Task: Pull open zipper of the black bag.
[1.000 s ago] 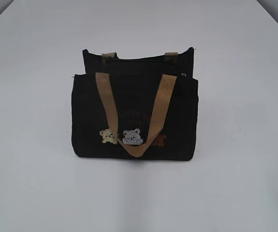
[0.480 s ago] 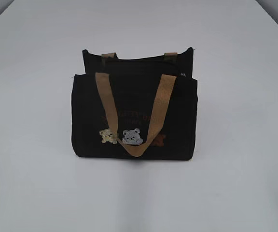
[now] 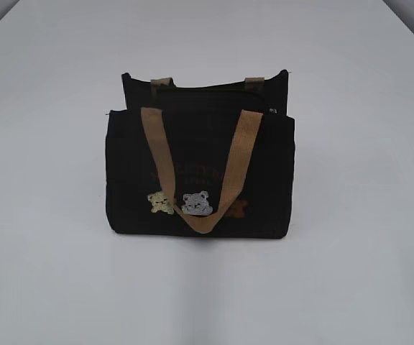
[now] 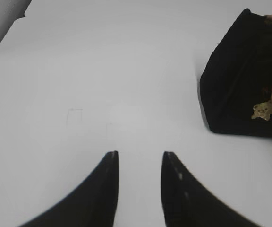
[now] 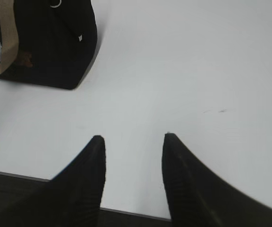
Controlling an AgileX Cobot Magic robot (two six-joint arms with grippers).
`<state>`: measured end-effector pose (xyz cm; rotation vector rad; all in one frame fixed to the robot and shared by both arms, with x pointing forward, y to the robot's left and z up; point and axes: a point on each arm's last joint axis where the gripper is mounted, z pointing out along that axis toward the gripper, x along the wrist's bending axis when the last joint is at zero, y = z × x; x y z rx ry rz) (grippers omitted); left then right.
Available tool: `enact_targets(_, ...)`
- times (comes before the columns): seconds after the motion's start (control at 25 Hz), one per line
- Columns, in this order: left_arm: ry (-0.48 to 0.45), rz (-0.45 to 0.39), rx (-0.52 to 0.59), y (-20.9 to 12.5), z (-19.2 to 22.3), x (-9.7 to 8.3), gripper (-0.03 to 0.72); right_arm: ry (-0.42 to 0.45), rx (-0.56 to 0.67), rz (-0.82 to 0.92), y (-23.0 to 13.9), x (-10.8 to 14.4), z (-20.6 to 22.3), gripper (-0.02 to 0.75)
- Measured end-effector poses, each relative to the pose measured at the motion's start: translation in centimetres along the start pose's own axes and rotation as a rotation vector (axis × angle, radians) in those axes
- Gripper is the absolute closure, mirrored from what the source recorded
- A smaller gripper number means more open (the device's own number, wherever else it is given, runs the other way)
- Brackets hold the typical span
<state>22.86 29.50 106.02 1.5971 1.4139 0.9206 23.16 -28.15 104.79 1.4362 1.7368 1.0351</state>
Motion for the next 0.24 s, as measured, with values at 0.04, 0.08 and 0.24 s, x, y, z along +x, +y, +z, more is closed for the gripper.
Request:
enact_targets(0.04,0.0,0.0,0.0,0.0,0.0,0.0,0.453,0.0,0.0,0.001,0.0,0.01,0.0,0.419)
enact_targets(0.08,0.0,0.0,0.0,0.0,0.0,0.0,0.453,0.003,-0.001,0.002,0.01,0.03,0.0,0.419)
enact_targets(0.24,0.0,0.0,0.0,0.0,0.0,0.0,0.453,0.005,-0.001,0.003,0.01,0.05,0.0,0.419)
